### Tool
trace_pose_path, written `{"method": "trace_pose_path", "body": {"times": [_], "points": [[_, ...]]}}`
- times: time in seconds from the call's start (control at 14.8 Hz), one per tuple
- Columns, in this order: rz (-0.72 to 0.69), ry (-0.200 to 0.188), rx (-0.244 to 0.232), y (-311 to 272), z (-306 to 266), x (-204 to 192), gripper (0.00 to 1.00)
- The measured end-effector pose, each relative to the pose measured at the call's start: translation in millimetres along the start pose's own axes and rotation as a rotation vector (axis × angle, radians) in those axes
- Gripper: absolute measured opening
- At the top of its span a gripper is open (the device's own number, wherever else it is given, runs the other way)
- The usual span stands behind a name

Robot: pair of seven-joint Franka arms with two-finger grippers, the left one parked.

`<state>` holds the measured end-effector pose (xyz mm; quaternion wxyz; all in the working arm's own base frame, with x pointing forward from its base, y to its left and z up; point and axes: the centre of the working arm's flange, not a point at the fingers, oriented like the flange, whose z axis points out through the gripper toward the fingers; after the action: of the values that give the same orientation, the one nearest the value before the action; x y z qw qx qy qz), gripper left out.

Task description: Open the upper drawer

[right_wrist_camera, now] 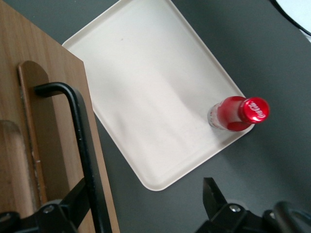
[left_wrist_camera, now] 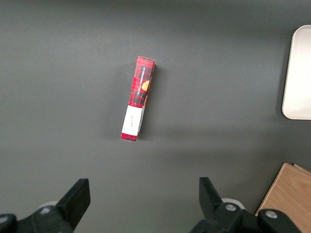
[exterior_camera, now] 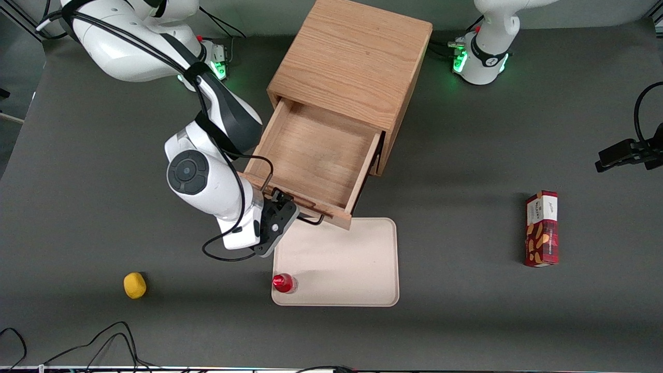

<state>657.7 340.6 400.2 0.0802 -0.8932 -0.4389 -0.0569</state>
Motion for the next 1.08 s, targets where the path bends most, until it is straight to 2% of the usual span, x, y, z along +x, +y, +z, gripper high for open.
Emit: {"method": "trace_pose_path", "body": {"times": [0.2, 0.34, 0.61, 0.74, 0.88, 1.01, 1.08], "points": [[-0.001, 0.006, -0.002, 0, -3, 1, 1.00], [-0.004, 0.028, -0.013, -1, -16, 5, 1.00], [0.016, 0.139, -0.104, 11, -106, 2, 1.00], [0.058, 0.191, -0.155, 23, -166, -17, 1.00], [0.130, 0.218, -0.168, 37, -214, -50, 1.00], [0.209, 0.220, -0.162, 46, -246, -90, 1.00], [0.245, 0.195, -0.162, 50, -254, -111, 1.00]]}}
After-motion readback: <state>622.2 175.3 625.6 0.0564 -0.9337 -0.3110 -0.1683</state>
